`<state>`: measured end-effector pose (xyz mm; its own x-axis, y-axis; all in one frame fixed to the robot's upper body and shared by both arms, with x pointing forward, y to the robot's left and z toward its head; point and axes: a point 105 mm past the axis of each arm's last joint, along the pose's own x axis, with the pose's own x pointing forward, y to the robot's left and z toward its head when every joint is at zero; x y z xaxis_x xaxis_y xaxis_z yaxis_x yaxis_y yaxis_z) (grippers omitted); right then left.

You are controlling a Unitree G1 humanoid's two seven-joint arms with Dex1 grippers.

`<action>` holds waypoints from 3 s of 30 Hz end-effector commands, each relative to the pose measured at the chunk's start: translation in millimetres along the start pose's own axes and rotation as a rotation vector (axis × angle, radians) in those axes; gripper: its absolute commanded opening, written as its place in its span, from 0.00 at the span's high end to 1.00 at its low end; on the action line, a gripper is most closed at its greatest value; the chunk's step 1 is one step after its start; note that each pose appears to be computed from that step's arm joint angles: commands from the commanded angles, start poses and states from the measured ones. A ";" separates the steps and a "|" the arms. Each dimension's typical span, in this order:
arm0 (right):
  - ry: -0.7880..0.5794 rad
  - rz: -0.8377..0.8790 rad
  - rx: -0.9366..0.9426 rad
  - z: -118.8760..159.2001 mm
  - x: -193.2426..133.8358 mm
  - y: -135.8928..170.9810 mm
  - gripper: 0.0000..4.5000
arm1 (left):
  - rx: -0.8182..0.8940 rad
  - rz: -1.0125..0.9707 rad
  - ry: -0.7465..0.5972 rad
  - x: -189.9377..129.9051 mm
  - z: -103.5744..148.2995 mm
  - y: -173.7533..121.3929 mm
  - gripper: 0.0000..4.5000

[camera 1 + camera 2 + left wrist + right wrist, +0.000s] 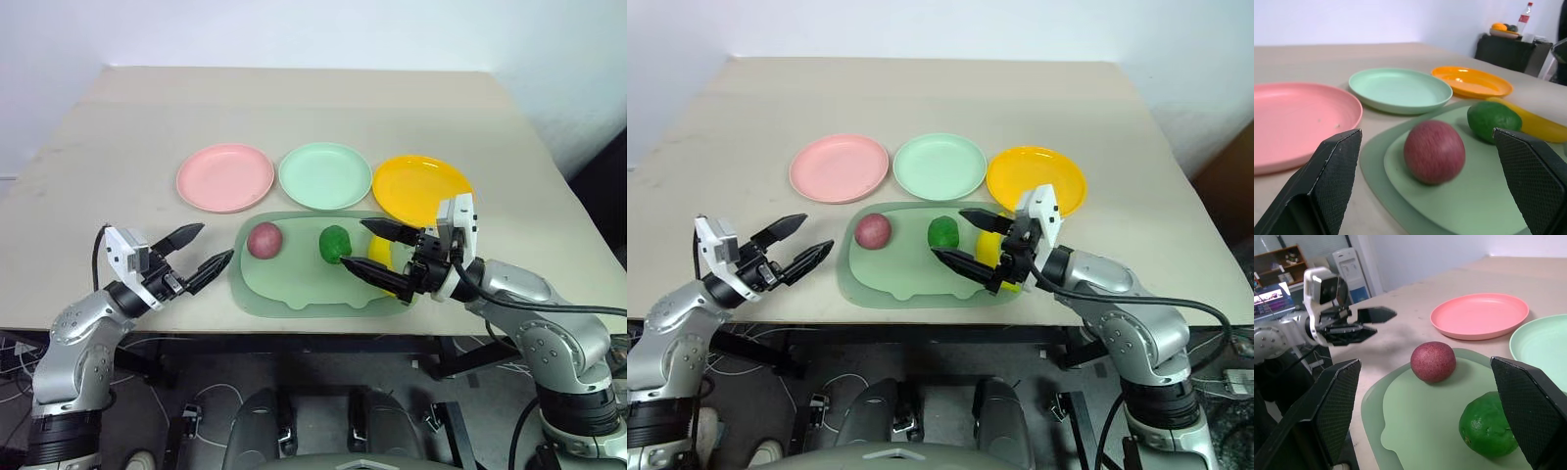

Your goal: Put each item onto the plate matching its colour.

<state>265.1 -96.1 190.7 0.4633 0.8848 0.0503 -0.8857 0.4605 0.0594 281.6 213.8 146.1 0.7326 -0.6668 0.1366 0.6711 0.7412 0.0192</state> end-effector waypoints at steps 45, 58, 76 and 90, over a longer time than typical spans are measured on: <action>0.366 -0.530 0.118 -66.1 -12.8 -39.9 0.00 | -0.024 -0.309 -0.039 42.7 3.8 -50.3 0.00; 0.436 -0.591 0.092 -77.8 -16.4 -48.5 0.59 | 0.000 -0.299 -0.033 41.4 5.2 -42.7 0.00; 0.185 -0.702 -0.042 17.6 -16.0 -122.9 0.61 | 0.011 -0.282 -0.035 39.8 8.9 -42.5 0.00; 0.304 -0.716 0.012 -9.9 2.7 -184.2 0.61 | 0.020 -0.216 -0.042 32.4 10.8 -45.9 0.00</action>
<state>425.6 -180.7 155.4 0.8869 0.3354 -0.3177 -0.3536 0.9354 0.0006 276.8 158.6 149.1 0.5705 -0.8094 0.1392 0.8143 0.5795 0.0326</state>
